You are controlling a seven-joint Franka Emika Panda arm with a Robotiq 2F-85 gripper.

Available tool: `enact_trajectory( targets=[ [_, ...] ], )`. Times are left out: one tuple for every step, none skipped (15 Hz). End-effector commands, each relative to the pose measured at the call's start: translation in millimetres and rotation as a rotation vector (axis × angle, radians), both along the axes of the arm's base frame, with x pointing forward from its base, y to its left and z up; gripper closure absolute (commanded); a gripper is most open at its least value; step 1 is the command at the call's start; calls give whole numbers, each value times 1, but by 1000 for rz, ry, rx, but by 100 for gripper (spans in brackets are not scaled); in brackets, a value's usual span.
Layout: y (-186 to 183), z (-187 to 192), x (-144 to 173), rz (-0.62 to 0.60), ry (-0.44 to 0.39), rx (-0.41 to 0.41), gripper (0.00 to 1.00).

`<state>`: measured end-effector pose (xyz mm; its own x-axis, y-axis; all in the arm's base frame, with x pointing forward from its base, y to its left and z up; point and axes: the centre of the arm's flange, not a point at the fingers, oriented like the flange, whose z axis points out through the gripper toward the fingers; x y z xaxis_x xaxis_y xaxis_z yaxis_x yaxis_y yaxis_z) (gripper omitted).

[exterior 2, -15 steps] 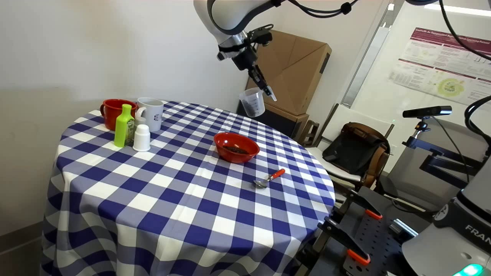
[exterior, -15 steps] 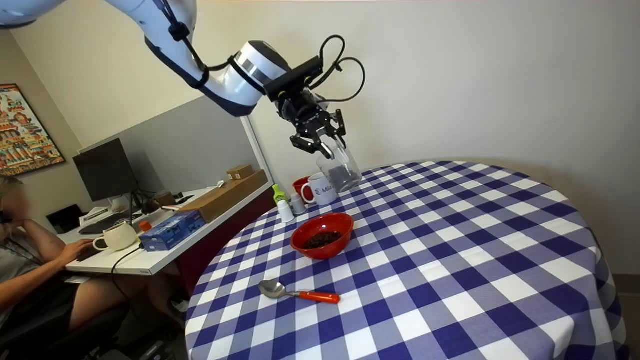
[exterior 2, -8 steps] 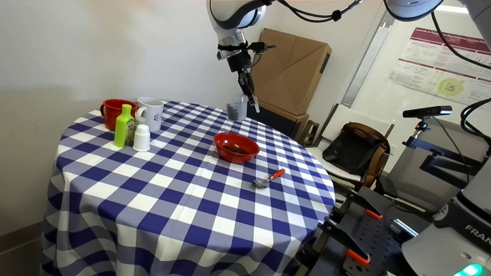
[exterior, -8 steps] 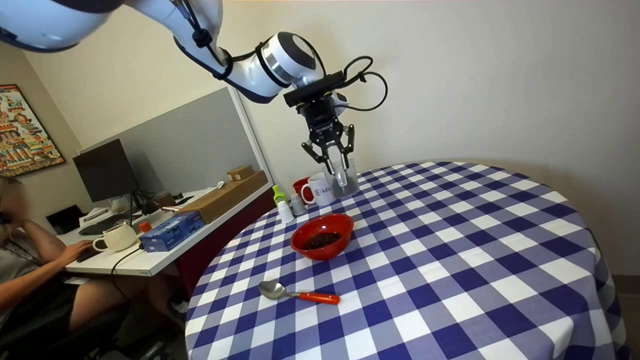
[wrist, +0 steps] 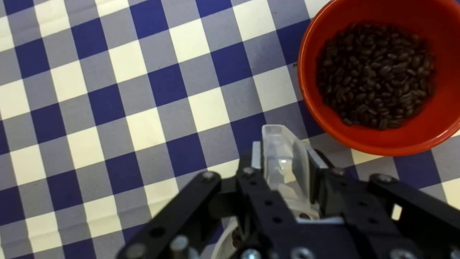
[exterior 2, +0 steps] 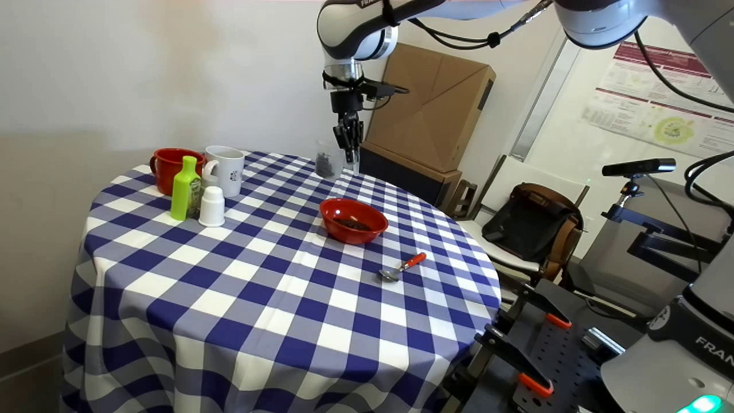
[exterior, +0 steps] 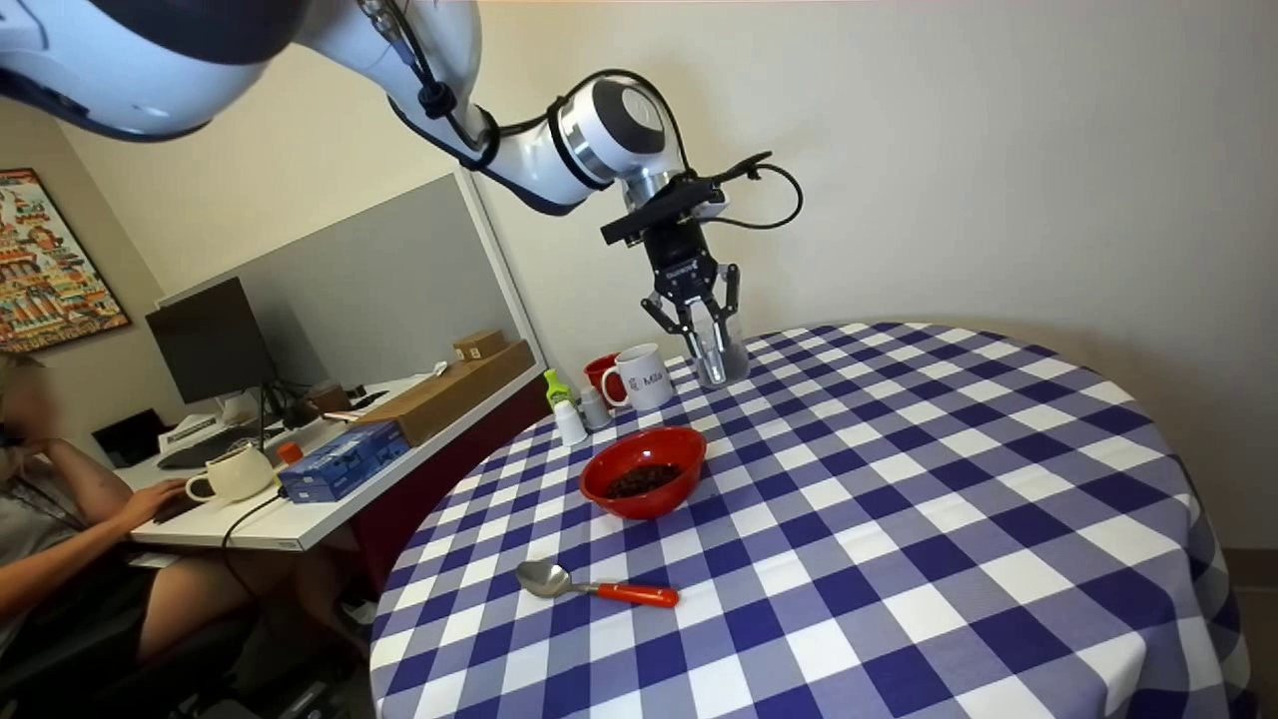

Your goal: Pick up the jar and pour some of its contents in the bowl

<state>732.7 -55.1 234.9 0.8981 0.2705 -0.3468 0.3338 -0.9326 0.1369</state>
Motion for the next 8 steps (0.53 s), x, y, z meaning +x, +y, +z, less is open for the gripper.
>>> enact_trajectory(
  targets=[
    [-10, -17, 7, -41, -29, -29, 93],
    [-13, -23, 5, -46, -25, -39, 93],
    [-17, -29, 4, -52, -14, -48, 93],
    [-20, -34, 2, -61, -5, -57, 93],
    [-25, -39, -2, -72, 1, -68, 93],
    [-28, -43, -5, -80, 7, -70, 93],
    [-32, -49, -8, -84, 15, -71, 93],
    [-35, -53, -11, -88, 23, -75, 93]
  ],
)
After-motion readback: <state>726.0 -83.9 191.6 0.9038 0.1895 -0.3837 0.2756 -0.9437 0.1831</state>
